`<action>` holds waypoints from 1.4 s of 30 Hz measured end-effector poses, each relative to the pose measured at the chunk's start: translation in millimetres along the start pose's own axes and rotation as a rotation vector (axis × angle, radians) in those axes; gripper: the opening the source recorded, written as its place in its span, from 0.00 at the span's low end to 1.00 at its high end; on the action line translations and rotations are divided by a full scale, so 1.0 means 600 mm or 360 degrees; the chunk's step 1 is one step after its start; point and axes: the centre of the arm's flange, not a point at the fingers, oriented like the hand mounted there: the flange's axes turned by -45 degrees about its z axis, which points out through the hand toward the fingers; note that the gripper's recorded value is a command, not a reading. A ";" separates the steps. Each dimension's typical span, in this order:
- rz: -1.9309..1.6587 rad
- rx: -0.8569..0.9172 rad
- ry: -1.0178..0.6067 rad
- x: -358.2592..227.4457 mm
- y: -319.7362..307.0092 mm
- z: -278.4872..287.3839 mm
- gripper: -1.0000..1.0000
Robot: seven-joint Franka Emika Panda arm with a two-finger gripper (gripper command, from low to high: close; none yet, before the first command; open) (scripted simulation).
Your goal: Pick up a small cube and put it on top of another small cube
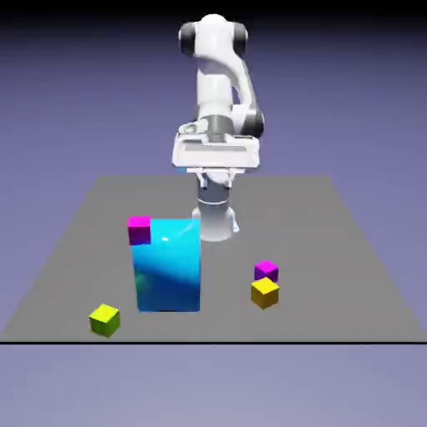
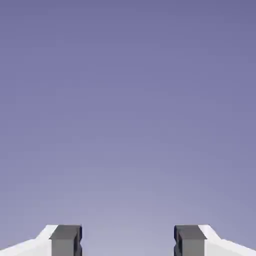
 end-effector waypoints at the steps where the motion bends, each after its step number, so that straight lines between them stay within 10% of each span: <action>1: -0.0089 -0.0022 -0.0010 0.008 -0.003 -0.003 0.50; 24: -0.2065 -0.0220 -0.0744 0.111 -0.133 0.046 0.50; 42: -0.3317 0.0609 -0.1620 0.046 -0.229 0.244 0.50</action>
